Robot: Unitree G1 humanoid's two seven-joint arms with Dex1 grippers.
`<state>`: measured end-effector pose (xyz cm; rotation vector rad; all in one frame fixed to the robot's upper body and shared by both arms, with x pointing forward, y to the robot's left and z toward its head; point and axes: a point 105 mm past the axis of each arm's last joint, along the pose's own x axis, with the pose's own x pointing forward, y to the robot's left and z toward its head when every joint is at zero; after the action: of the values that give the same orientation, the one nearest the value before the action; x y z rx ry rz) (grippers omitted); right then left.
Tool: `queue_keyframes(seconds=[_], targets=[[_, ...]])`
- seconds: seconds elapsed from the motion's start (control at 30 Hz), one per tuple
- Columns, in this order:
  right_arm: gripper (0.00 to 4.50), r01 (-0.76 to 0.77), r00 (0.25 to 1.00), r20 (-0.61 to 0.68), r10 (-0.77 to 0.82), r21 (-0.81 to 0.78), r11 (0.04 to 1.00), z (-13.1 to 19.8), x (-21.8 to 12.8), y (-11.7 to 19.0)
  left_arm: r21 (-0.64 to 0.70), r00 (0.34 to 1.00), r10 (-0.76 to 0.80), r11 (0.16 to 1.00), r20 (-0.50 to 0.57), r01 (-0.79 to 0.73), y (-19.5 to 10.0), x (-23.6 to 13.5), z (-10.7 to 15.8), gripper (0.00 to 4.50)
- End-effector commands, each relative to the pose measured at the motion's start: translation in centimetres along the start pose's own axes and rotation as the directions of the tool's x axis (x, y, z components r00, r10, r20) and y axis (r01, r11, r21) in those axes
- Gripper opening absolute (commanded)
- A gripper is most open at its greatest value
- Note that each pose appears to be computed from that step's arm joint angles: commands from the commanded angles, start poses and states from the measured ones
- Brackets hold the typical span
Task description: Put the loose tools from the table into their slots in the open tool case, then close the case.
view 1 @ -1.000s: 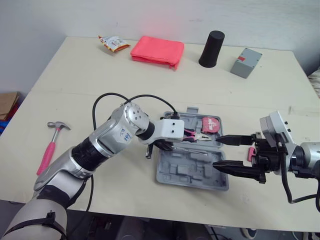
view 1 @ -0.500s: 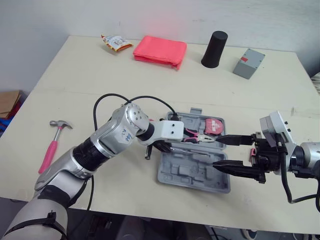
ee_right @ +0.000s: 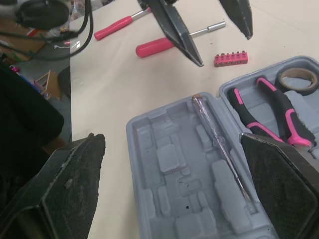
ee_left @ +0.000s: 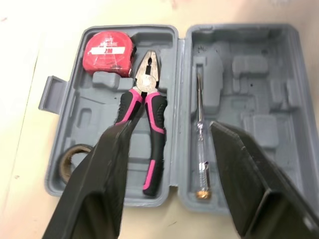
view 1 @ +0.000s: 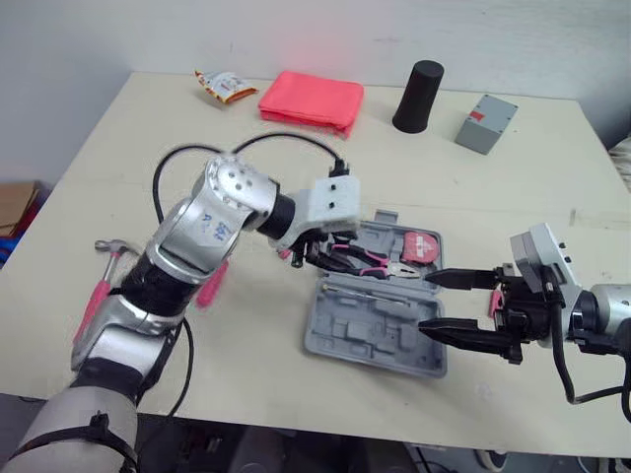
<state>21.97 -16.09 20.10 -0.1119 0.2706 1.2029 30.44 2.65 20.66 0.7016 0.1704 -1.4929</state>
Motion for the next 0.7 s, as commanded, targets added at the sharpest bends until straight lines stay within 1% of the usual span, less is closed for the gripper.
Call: queue_keyframes(seconds=[0.03, 0.07, 0.13, 0.2, 0.3, 0.5, 0.7], targets=[[4.50, -0.002, 0.999, 0.035, 0.004, -0.048, 0.999, 1.1, -0.1, 0.3, 0.024, 0.988, -0.026, 0.999, 0.153, 0.023, -1.0, -0.9, -1.3, 1.96], [4.50, -0.003, 0.999, 0.034, 0.005, -0.047, 0.999, 1.0, -0.1, 0.3, -0.012, 0.981, -0.025, 1.000, 0.190, 0.028, -1.1, -1.0, -1.8, 1.68], [4.50, -0.006, 0.999, 0.034, 0.007, -0.046, 0.999, 1.0, -0.1, 0.3, -0.052, 0.963, -0.006, 0.998, 0.268, 0.021, -1.1, -1.0, -2.4, 0.80], [4.50, -0.006, 0.999, 0.036, 0.008, -0.043, 0.999, 1.0, 0.0, 0.2, -0.069, 0.949, -0.020, 0.997, 0.315, 0.044, -1.5, -0.7, -2.9, 0.02], [4.50, -0.006, 0.999, 0.036, 0.008, -0.041, 0.999, 1.1, 0.0, 0.1, -0.088, 0.948, 0.004, 0.996, 0.317, 0.025, -1.3, 0.1, -3.8, 0.02], [4.50, -0.003, 0.999, 0.033, 0.004, -0.039, 0.999, 1.0, -0.1, -0.1, -0.111, 0.968, 0.026, 0.994, 0.250, 0.001, -1.0, 1.5, -6.0, 0.02], [4.50, 0.003, 0.999, 0.033, -0.002, -0.036, 0.999, 1.0, -0.1, -0.2, -0.085, 0.981, -0.019, 0.996, 0.193, 0.036, -1.4, 2.8, -7.1, 0.02]])
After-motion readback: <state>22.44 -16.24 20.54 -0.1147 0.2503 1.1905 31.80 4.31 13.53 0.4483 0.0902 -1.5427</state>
